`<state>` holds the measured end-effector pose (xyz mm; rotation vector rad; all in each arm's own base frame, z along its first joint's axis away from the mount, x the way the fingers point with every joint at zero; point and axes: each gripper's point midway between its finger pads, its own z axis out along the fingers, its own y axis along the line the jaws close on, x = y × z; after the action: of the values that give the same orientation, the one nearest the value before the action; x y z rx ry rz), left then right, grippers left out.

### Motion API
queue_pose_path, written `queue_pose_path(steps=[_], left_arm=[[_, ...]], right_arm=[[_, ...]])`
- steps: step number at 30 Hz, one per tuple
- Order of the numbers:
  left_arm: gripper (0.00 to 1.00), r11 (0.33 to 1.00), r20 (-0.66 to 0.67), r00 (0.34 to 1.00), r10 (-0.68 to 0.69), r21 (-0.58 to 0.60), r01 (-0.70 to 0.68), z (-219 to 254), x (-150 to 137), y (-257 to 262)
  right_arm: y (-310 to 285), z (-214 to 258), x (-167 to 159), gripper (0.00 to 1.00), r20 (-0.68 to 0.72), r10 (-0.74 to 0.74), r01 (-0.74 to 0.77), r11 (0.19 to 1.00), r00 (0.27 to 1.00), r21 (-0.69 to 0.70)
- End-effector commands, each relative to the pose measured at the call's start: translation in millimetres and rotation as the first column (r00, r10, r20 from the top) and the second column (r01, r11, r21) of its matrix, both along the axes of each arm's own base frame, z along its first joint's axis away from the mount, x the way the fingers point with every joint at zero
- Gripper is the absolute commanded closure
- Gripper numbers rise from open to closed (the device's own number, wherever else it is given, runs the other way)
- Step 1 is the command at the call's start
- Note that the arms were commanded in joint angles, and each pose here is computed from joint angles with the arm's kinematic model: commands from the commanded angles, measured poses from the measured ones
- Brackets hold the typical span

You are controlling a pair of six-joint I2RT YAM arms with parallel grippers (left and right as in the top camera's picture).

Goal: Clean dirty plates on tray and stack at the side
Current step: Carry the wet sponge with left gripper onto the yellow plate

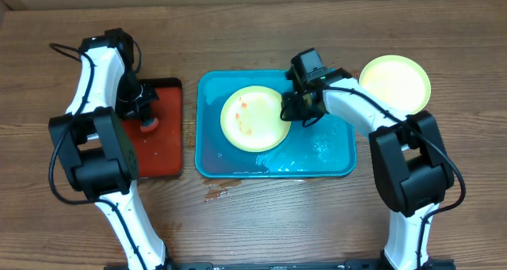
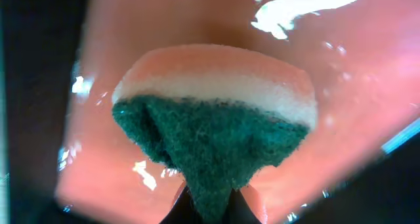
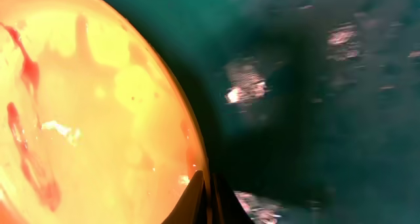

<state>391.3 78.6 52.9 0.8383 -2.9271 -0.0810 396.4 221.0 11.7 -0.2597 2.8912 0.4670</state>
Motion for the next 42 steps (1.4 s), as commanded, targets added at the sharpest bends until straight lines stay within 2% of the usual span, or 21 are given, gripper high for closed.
queue_pose_path(steps=[1,4,7,14,18,22,27,30,38,42], left_arm=[[0.96,0.999,0.22,0.974,-0.051,0.001,0.052,77.4,15.3,-1.5],[0.96,0.998,0.291,0.955,-0.063,0.001,0.066,105.8,14.1,-8.1],[0.96,0.996,0.305,0.949,-0.078,-0.01,0.085,111.3,14.4,-17.9],[0.96,0.992,0.242,0.964,-0.107,-0.034,0.119,76.2,18.5,-33.0],[0.96,0.991,0.178,0.979,-0.101,-0.066,0.114,48.2,17.8,-35.7],[0.96,0.985,0.183,0.979,-0.094,-0.124,0.118,52.1,16.6,-45.9],[0.96,0.948,0.287,0.946,-0.151,-0.23,0.222,84.7,22.7,-78.4],[0.96,0.928,0.315,0.928,-0.197,-0.244,0.28,94.5,21.1,-97.4],[0.96,0.851,0.307,0.87,-0.386,-0.245,0.464,75.5,9.1,-180.4],[0.96,0.839,0.319,0.852,-0.416,-0.227,0.495,60.0,7.0,-213.8]], right_arm=[[12.0,-3.8,-8.9,0.96,0.001,0.062,-0.062,0.998,0.998,0.007],[13.8,-3.4,-7.8,0.96,0.008,0.064,-0.065,0.998,0.998,0.01],[14.4,-2.7,-6.3,0.96,0.008,0.045,-0.045,0.999,0.999,0.016],[14.7,-2.5,-5.6,0.96,-0.005,0.0,0.0,1.0,1.0,0.025],[15.0,-1.5,-2.7,0.96,-0.024,-0.076,0.077,0.996,0.997,0.043],[15.2,-1.4,-2.5,0.96,-0.03,-0.091,0.093,0.995,0.995,0.046],[16.9,-0.2,0.7,0.96,-0.017,-0.092,0.093,0.994,0.996,0.055],[19.7,1.2,1.8,0.96,-0.018,-0.096,0.097,0.993,0.995,0.072],[21.6,2.9,5.1,0.96,-0.006,-0.096,0.096,0.992,0.995,0.085],[21.9,3.1,5.7,0.96,-0.003,-0.096,0.096,0.992,0.995,0.086]])
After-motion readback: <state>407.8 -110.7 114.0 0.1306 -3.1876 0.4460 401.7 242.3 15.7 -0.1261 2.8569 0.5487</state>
